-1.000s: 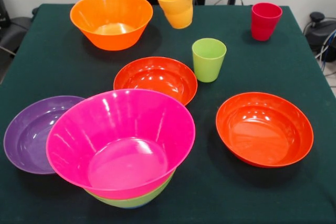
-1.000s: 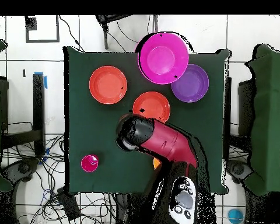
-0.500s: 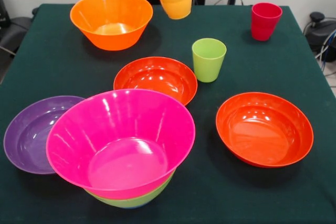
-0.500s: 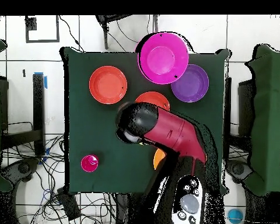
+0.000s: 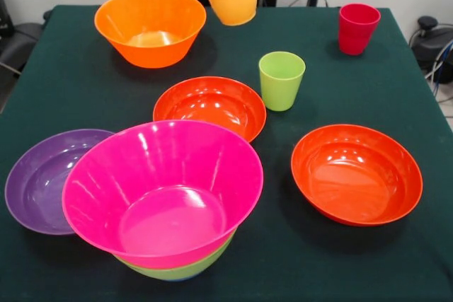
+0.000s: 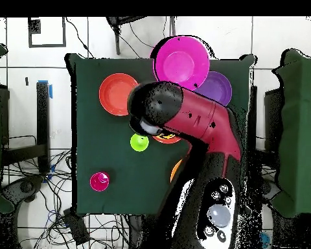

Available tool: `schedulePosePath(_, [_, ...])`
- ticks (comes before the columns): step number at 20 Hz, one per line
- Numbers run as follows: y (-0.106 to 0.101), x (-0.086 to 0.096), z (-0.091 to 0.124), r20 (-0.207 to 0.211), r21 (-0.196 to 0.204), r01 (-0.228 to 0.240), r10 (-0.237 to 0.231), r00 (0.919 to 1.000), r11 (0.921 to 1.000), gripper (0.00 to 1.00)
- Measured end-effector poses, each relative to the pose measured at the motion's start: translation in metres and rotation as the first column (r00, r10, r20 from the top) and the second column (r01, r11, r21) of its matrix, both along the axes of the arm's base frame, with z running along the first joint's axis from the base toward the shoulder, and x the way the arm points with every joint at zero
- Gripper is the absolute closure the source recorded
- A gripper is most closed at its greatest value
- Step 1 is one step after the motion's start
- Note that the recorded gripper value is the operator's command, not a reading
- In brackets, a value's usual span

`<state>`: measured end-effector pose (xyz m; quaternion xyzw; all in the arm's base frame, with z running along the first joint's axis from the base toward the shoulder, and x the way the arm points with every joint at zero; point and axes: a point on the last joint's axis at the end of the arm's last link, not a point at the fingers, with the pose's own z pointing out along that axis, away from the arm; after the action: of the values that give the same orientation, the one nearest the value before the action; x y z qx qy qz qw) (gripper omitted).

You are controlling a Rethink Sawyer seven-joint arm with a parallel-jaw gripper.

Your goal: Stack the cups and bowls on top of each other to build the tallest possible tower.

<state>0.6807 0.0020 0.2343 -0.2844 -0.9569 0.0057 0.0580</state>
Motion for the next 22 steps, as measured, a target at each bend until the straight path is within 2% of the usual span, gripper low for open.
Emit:
schedulePosePath(4, [-0.005,0.024,0.018,0.019,-0.004,-0.013,0.013,0.9997,0.9999,1.0])
schedulePosePath(7, [-0.011,0.051,0.035,0.038,-0.011,-0.026,0.027,0.9989,0.9996,1.0])
schedulePosePath(12, [-0.018,0.079,0.048,0.05,-0.017,-0.04,0.041,0.9979,0.999,1.0])
schedulePosePath(18, [-0.033,0.122,0.052,0.053,-0.043,-0.067,0.07,0.9962,0.9968,1.0])
schedulePosePath(22, [-0.04,0.14,0.045,0.053,-0.06,-0.082,0.085,0.995,0.9948,1.0])
